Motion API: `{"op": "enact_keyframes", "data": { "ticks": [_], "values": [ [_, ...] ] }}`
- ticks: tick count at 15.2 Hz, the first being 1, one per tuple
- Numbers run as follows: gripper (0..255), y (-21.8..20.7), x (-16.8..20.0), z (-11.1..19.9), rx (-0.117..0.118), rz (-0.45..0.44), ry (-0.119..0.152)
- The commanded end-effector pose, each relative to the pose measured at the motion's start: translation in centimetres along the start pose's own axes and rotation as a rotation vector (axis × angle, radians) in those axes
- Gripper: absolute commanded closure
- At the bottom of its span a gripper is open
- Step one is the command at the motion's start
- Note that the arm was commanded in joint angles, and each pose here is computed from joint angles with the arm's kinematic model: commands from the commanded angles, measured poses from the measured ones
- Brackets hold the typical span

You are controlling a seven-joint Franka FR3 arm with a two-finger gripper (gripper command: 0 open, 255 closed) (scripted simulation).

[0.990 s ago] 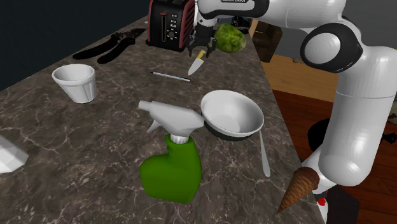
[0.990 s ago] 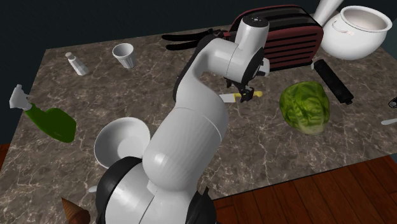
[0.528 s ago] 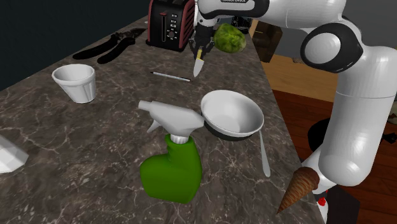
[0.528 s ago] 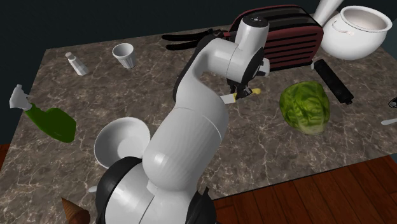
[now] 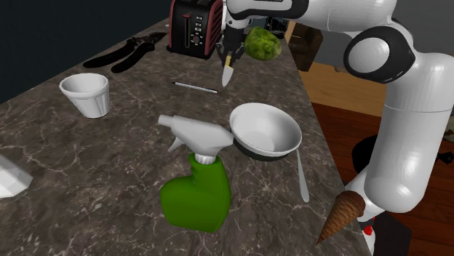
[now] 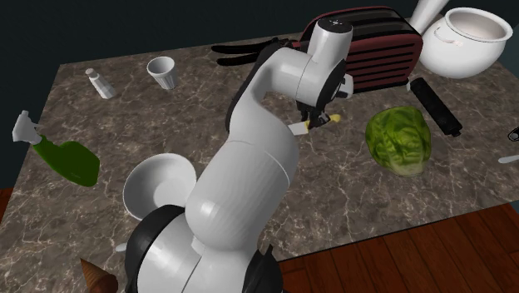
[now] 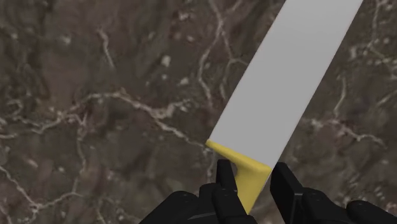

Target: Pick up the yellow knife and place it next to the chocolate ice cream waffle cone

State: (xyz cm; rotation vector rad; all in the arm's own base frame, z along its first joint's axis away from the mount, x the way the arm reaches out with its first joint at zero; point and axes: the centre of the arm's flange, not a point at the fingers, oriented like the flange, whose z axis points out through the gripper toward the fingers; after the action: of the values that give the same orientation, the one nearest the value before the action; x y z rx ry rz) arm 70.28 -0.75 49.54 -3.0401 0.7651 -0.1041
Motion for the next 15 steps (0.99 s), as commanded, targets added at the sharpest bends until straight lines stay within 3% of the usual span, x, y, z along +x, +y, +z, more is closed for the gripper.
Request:
{"op": "enact_keyframes", "data": {
  "ticks": [1,15],
  "values": [
    [255,0.0,0.1,-1.0,0.000,0.000,0.000],
    [255,-0.2,0.6,-8.3,0.000,0.000,0.000]
  ]
}}
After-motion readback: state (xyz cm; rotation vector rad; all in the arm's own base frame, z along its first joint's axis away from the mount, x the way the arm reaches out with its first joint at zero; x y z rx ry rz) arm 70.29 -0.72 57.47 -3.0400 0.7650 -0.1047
